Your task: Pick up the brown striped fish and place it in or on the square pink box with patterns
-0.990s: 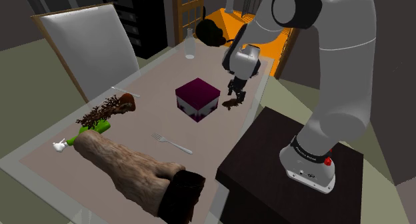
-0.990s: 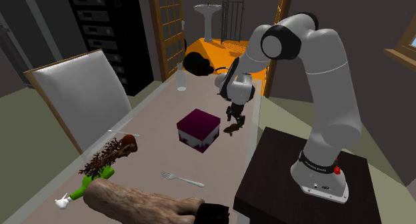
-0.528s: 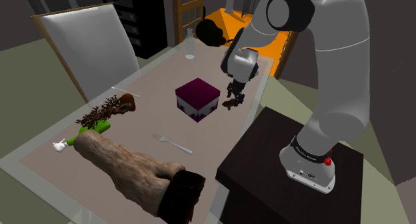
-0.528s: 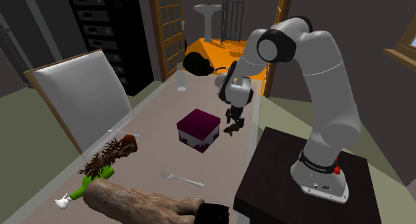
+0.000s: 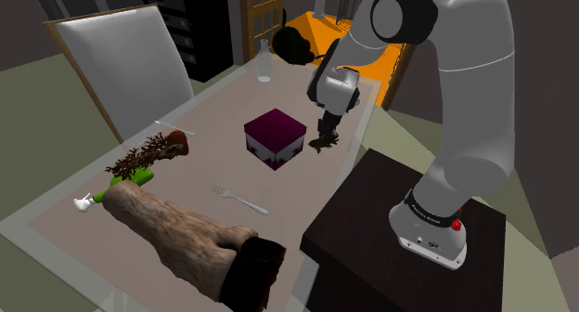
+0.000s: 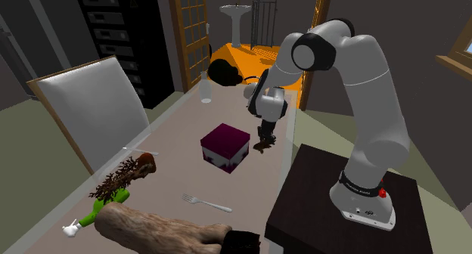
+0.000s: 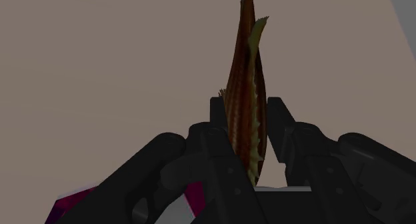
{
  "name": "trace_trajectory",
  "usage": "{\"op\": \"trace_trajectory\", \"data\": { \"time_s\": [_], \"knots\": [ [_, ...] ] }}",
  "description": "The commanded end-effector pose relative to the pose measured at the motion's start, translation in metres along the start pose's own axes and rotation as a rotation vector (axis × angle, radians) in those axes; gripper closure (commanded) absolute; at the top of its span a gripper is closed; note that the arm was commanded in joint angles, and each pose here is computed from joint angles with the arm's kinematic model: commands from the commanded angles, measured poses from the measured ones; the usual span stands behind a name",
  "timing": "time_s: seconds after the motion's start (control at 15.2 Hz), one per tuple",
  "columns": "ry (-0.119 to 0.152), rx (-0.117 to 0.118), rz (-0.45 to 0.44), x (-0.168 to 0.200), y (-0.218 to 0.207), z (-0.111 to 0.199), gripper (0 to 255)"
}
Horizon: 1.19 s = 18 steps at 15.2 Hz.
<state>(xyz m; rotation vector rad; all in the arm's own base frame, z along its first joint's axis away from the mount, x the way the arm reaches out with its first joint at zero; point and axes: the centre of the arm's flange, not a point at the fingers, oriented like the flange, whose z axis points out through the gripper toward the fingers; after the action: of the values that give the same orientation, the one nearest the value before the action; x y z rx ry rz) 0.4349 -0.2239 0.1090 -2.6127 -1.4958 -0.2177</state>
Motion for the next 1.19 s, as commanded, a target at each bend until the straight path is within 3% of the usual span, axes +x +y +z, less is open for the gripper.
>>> {"op": "trace_trajectory", "data": {
  "time_s": [0.0,0.26,1.12],
  "knots": [
    [0.0,0.001,0.0,0.0,0.0,0.0,255],
    [0.0,0.001,0.0,0.0,0.0,0.0,255],
    [0.0,0.001,0.0,0.013,-0.003,-0.067,255]
  ]
}}
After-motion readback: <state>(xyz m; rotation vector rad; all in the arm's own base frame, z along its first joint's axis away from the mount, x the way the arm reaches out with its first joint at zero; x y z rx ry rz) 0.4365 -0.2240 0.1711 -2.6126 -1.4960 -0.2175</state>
